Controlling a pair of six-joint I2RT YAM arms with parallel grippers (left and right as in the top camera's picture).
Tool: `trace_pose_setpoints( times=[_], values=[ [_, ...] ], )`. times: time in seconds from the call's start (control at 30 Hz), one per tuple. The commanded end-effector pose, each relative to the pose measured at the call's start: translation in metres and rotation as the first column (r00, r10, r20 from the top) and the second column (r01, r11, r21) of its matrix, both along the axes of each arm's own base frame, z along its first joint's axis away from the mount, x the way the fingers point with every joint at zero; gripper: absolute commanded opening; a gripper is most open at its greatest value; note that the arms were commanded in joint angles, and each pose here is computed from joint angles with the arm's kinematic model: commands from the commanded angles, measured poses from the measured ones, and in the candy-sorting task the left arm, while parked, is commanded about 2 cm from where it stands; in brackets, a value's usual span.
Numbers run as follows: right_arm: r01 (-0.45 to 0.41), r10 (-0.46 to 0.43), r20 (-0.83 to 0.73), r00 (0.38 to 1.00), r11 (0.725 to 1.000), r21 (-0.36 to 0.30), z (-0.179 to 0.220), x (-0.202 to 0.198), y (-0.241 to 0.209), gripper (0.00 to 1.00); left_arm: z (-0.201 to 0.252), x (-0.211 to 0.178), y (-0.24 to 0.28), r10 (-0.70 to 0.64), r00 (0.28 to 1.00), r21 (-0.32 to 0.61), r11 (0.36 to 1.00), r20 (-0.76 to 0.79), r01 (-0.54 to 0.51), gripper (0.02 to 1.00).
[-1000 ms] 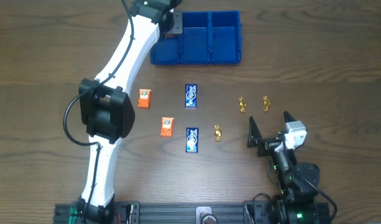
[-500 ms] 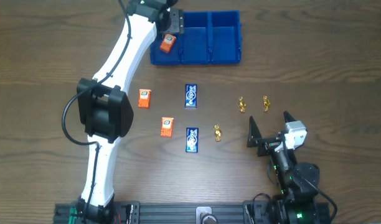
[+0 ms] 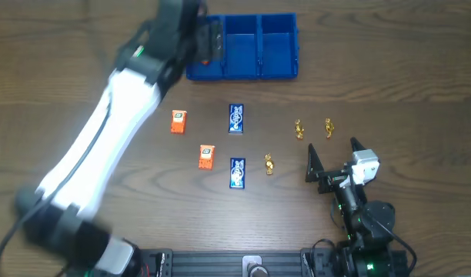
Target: Sort Candies Into Trays
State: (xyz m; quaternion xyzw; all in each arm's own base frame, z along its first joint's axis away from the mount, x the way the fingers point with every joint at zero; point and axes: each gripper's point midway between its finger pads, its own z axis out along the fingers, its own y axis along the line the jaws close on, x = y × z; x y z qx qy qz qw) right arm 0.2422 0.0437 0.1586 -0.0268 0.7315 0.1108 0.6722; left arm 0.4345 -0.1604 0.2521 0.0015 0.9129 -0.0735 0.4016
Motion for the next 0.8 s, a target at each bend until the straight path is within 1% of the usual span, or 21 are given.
trace_pose_setpoints(
  times=[0.03,0.17,0.33,0.47,0.6,0.8],
  values=[
    [0.004,-0.004,0.000,1.000,1.000,0.003,-0.001,0.000,0.000,0.998,-0.098,-0.052,0.032,0.058,0.978,0.087,0.995,-0.203,-0.041,0.998],
    [0.003,-0.003,0.000,1.000,1.000,0.003,-0.001,0.000,0.000,0.998,-0.151,-0.079,0.043,0.076,0.951,0.113,0.993,-0.299,-0.044,0.998],
    [0.003,-0.003,0.000,1.000,1.000,0.003,-0.001,0.000,0.000,0.998,-0.188,-0.093,0.055,0.088,0.931,0.106,0.993,-0.355,-0.053,0.996],
    [0.003,-0.003,0.000,1.000,1.000,0.003,-0.001,0.000,0.000,0.998,-0.203,-0.089,0.062,0.103,0.927,0.113,0.991,-0.362,-0.066,0.998],
    [0.003,-0.003,0.000,1.000,1.000,0.003,-0.001,0.000,0.000,0.998,-0.213,-0.080,0.060,0.097,0.927,0.100,0.993,-0.362,-0.065,0.996],
    [0.003,-0.003,0.000,1.000,1.000,0.003,-0.001,0.000,0.000,0.998,-0.233,-0.075,0.060,0.073,0.919,0.102,0.994,-0.387,-0.036,1.000]
  ],
)
